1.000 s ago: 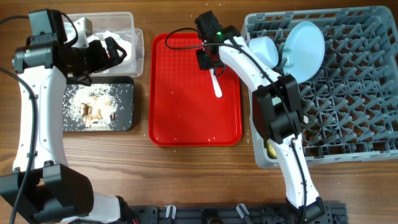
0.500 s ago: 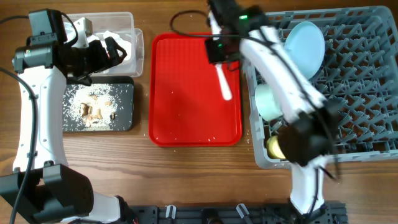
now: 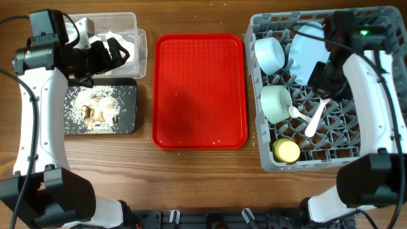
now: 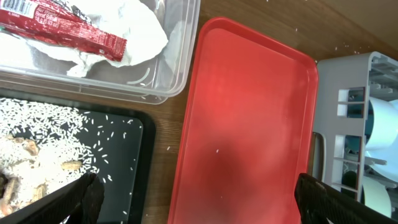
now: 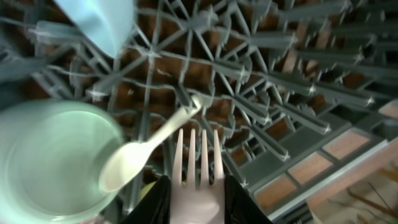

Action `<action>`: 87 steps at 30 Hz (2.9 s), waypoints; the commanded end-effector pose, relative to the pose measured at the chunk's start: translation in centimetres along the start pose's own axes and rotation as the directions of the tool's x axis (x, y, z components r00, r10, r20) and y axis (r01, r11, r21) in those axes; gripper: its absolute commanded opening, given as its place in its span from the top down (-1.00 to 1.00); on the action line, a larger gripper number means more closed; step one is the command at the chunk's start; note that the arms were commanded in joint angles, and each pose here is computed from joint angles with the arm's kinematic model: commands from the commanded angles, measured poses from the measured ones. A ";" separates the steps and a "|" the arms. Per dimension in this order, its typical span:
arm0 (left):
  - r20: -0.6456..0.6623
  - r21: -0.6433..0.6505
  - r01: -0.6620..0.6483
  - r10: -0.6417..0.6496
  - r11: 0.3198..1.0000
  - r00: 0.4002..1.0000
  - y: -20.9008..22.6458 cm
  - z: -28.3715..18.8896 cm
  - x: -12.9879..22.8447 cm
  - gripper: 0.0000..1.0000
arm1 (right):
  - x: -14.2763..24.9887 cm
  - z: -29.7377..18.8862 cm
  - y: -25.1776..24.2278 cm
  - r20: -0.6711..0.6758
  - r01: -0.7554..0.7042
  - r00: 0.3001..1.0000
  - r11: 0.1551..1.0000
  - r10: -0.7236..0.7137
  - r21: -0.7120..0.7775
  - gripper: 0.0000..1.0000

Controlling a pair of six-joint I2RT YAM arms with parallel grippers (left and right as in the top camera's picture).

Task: Sort waste into correct bins and load items into the dishwasher rack

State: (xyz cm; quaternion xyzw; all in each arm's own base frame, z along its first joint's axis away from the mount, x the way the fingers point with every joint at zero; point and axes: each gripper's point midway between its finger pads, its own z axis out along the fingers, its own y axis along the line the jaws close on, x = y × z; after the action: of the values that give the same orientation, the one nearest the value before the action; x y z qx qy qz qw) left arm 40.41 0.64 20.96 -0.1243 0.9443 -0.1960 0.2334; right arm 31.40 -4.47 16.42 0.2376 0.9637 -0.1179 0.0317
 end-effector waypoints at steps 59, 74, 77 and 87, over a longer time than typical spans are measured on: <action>0.015 -0.003 -0.016 0.016 1.000 1.000 0.1 -0.4 -0.4 -1.00 | 8.9 -2.9 2.3 0.920 0.531 0.198 0.751 0.339 -0.392 -0.99; -0.050 -0.015 0.012 -0.013 1.000 0.999 0.4 -0.5 1.3 -1.00 | 8.9 -2.9 2.3 0.919 0.531 0.198 0.751 0.340 -0.392 -0.99; 0.092 0.017 -0.066 0.064 0.998 0.994 -1.7 -2.2 -0.9 -1.00 | 8.9 -2.9 2.3 0.919 0.531 0.198 0.751 0.340 -0.392 -1.00; 0.732 0.009 -0.295 0.195 0.955 0.653 -2.1 -6.9 8.9 -1.00 | 8.9 -2.9 2.3 0.920 0.531 0.198 0.751 0.339 -0.392 -0.98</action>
State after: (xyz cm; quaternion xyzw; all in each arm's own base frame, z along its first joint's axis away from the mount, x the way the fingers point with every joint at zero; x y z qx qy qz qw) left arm 33.38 -2.27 27.08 -0.0374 0.7896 -0.1625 0.5905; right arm 24.58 2.25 17.50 0.0170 0.7072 0.1074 0.6986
